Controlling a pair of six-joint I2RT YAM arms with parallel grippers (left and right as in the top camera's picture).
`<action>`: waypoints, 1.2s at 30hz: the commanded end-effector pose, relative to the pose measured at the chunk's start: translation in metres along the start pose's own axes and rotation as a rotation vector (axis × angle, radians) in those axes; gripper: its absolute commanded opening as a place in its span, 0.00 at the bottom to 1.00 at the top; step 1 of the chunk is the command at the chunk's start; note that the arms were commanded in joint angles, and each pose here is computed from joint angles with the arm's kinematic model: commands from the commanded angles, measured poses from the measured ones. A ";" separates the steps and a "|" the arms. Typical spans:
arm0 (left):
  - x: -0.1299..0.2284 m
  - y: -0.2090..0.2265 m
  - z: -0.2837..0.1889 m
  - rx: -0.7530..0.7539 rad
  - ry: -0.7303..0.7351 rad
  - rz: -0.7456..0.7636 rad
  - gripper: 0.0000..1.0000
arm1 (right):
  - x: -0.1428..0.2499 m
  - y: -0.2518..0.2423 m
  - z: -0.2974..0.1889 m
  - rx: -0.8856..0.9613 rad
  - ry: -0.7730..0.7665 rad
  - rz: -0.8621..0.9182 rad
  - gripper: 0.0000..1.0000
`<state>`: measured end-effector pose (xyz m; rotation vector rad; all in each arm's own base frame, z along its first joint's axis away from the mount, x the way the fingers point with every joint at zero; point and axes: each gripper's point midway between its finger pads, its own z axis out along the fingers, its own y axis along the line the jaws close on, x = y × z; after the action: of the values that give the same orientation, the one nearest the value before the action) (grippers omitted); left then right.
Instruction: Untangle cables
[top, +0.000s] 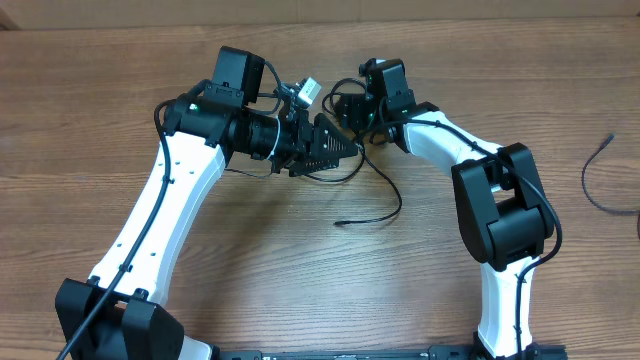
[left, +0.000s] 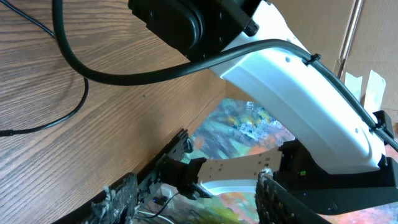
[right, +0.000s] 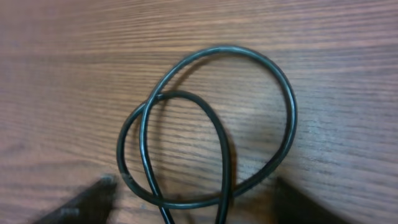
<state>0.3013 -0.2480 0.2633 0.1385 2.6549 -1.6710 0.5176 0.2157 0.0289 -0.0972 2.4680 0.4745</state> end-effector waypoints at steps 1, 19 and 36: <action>0.003 -0.008 -0.006 0.013 -0.011 0.030 0.61 | -0.021 0.004 -0.016 0.006 -0.046 0.001 0.60; 0.008 -0.016 -0.006 0.061 0.014 0.027 0.61 | 0.009 -0.008 -0.016 0.057 0.074 0.019 0.04; -0.015 0.000 -0.033 0.041 -0.083 -0.005 0.62 | -0.116 0.067 -0.190 -0.111 -0.307 -0.044 0.04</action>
<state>0.3150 -0.2290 0.2692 0.0644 2.6062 -1.7065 0.4988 0.2107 0.1493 -0.1035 2.3546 0.5186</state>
